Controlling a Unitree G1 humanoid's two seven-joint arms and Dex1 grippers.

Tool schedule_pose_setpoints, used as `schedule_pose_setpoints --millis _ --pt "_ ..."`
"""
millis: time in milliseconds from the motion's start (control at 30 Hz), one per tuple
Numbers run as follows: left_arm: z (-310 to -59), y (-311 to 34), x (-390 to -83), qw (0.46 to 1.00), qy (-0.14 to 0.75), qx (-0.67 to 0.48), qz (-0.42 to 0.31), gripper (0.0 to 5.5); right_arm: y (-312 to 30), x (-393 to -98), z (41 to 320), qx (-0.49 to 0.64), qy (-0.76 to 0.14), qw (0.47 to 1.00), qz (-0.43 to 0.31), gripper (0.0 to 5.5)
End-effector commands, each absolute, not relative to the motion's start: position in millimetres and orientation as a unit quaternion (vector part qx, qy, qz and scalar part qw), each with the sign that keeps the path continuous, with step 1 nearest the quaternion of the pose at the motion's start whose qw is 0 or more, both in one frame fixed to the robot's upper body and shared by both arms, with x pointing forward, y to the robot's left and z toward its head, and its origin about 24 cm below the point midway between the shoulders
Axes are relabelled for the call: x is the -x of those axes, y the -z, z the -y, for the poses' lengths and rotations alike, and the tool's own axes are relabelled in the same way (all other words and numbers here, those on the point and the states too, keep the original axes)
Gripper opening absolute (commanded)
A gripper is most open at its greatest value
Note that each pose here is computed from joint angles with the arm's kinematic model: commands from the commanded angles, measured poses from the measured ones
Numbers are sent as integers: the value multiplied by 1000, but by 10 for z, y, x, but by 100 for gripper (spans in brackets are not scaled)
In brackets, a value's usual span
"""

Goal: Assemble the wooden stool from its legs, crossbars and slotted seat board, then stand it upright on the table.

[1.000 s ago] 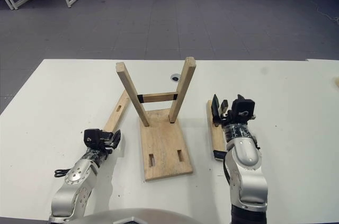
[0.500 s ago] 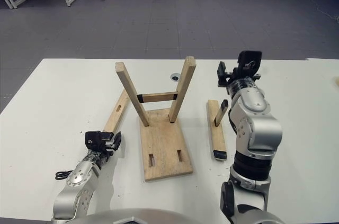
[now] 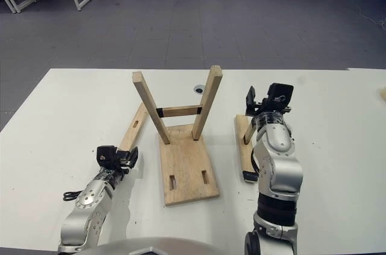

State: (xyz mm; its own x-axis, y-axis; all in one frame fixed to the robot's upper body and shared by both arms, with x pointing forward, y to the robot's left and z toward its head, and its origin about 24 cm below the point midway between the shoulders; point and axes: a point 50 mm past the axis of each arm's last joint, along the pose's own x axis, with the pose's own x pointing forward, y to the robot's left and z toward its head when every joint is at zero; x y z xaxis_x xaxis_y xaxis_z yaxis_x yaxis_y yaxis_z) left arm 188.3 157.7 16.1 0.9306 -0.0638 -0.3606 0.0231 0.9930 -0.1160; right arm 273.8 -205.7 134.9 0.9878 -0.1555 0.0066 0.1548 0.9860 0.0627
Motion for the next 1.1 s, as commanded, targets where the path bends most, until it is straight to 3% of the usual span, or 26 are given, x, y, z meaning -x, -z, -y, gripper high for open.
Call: schedule_pose_setpoints --millis 33,133,233,333,600,700,1100 --pt "-1577 -135 -1837 980 18 56 -193 383 -2055 -2564 1992 -18 40 986 160 360" --pt "-1587 -135 -1784 979 13 59 -194 383 -1897 -2277 1947 2 25 993 115 421" --pt "-1598 -129 -1742 978 7 60 -198 383 -1243 -1835 1941 24 9 999 -33 480" --pt "-1596 -123 -1725 978 7 56 -200 383 -850 -1581 1913 26 -19 991 -128 540" --pt "-1597 -134 -1754 979 9 51 -197 383 -236 -1386 1953 7 -16 950 -312 540" --pt "-1590 -137 -1761 979 10 51 -197 383 -181 -1448 1954 25 -12 941 -338 540" --pt "-1594 -135 -1765 978 11 49 -200 383 -112 -1509 2037 16 16 936 -350 315"
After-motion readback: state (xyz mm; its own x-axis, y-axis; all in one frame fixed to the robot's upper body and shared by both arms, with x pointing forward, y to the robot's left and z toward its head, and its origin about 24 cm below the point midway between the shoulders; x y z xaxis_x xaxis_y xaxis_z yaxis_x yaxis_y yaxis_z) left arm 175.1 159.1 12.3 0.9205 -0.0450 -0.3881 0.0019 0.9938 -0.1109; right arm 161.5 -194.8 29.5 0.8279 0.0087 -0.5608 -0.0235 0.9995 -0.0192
